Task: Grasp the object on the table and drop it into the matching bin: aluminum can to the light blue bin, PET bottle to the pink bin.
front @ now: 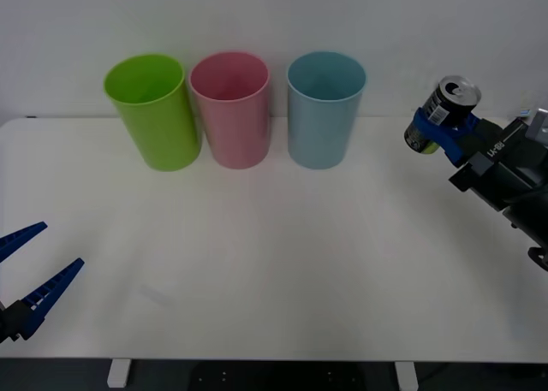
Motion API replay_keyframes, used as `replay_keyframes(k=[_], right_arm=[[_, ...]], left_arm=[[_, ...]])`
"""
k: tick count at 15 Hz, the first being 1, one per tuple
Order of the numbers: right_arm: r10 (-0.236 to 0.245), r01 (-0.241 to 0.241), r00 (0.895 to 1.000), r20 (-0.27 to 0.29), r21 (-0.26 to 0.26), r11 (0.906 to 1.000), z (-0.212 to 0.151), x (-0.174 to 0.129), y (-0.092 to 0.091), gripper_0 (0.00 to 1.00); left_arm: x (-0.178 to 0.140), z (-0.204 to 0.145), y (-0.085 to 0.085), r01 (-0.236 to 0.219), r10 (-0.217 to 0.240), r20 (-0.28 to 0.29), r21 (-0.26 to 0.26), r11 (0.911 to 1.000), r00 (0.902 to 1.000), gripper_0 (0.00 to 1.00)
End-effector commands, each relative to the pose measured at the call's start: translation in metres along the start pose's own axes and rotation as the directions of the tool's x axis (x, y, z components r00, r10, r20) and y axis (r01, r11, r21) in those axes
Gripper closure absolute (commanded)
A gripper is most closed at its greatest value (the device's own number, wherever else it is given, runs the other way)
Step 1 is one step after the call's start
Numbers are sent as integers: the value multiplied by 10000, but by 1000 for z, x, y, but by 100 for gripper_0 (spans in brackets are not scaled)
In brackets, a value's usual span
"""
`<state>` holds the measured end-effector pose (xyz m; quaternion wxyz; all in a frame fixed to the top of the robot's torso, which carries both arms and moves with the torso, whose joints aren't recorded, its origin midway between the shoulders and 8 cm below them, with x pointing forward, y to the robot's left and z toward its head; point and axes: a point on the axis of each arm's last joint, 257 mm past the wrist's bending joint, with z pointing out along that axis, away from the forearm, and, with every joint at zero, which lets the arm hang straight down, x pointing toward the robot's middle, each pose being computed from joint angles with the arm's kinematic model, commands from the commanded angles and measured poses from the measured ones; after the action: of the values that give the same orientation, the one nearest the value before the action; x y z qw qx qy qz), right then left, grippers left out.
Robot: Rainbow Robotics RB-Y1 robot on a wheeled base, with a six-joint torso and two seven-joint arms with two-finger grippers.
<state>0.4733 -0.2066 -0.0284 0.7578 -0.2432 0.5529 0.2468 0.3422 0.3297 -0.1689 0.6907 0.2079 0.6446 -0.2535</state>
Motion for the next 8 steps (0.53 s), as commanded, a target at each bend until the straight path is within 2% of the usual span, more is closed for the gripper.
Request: replay_keyframes(k=[1, 2, 5, 8], right_arm=[[78, -79, 10000, -54, -255, 9996, 16, -8, 3, 100], [212, -214, 9998, -54, -362, 9991, 25, -10, 4, 100], [82, -88, 9999, -114, -472, 9988, 50, -7, -2, 100], [-96, 89, 9997, -207, -343, 9994, 81, -1, -15, 100]], left_arm=[[0, 0, 0, -1, 1, 0, 0, 10000, 10000, 0], [0, 0, 0, -1, 1, 0, 0, 10000, 10000, 0], [0, 0, 0, -1, 1, 0, 0, 10000, 10000, 0], [0, 0, 0, -1, 1, 0, 0, 10000, 10000, 0]])
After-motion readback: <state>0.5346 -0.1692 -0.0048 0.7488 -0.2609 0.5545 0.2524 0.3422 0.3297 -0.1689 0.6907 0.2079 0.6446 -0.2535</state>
